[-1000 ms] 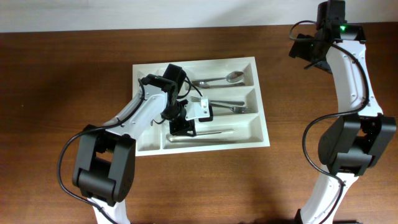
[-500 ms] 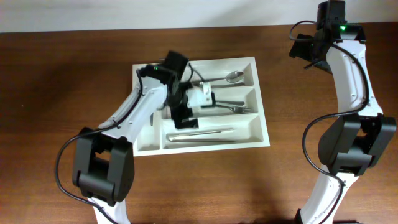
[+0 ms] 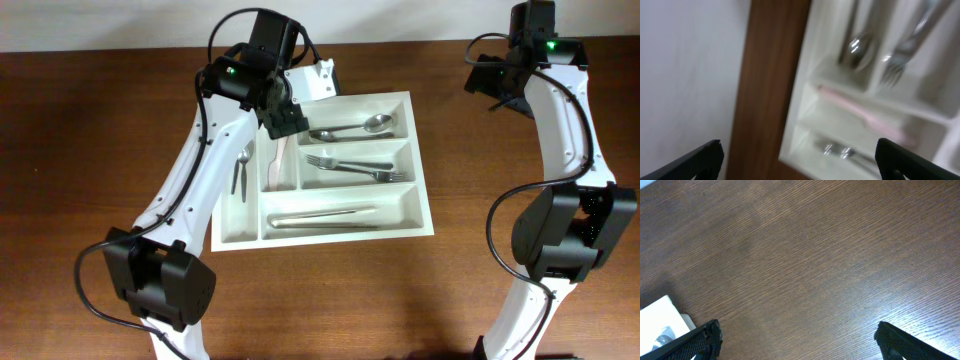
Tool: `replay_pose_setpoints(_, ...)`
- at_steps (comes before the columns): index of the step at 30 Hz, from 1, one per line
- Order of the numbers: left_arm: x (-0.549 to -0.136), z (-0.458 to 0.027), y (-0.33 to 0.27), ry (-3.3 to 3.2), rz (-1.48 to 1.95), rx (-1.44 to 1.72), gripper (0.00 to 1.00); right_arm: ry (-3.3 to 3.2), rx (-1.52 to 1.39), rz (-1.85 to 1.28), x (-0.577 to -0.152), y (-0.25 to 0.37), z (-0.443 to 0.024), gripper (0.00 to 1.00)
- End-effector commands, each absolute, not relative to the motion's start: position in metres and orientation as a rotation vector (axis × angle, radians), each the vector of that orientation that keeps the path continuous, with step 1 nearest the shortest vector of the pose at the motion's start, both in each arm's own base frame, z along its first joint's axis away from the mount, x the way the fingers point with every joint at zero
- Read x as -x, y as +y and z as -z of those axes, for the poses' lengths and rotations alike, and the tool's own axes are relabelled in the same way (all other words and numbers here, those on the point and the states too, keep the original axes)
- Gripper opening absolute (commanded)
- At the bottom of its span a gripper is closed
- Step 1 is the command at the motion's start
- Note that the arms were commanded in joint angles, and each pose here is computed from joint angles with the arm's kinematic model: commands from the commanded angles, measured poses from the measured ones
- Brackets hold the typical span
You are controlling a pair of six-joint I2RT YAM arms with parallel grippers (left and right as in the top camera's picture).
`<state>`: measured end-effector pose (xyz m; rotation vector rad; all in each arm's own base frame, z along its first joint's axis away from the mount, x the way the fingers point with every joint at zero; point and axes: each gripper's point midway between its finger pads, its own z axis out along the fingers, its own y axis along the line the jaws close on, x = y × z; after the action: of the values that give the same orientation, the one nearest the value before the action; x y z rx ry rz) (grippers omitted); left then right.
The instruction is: Pack container
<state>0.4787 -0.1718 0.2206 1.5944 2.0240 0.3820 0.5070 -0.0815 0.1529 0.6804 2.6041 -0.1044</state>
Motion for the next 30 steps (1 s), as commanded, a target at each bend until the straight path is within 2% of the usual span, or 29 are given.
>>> replay_pose_setpoints(1, -0.488, -0.251, -0.136, 2.068, -0.662, -1.462, 0.99, 2.608, -0.697, 0.114, -0.507, -0.082, -0.147, 0.99)
replay_pose_setpoints(7, -0.491, -0.265, -0.104, 2.111, -0.917, -1.378, 0.99, 2.608, -0.697, 0.114, -0.507, -0.082, -0.147, 0.99)
replay_pose_setpoints(21, -0.473, -0.243, -0.111, 2.163, -0.787, -1.506, 0.99, 2.608, -0.697, 0.114, -0.507, -0.082, -0.147, 0.99)
replay_pose_setpoints(26, -0.457, -0.271, -0.097, 2.155, -0.818, -1.467, 0.99, 2.608, -0.697, 0.114, -0.507, -0.082, -0.147, 0.99)
replay_pose_setpoints(30, -0.435, -0.316, -0.076, 2.125, -0.827, -1.371, 0.99, 2.608, -0.697, 0.114, -0.507, -0.082, -0.147, 0.99)
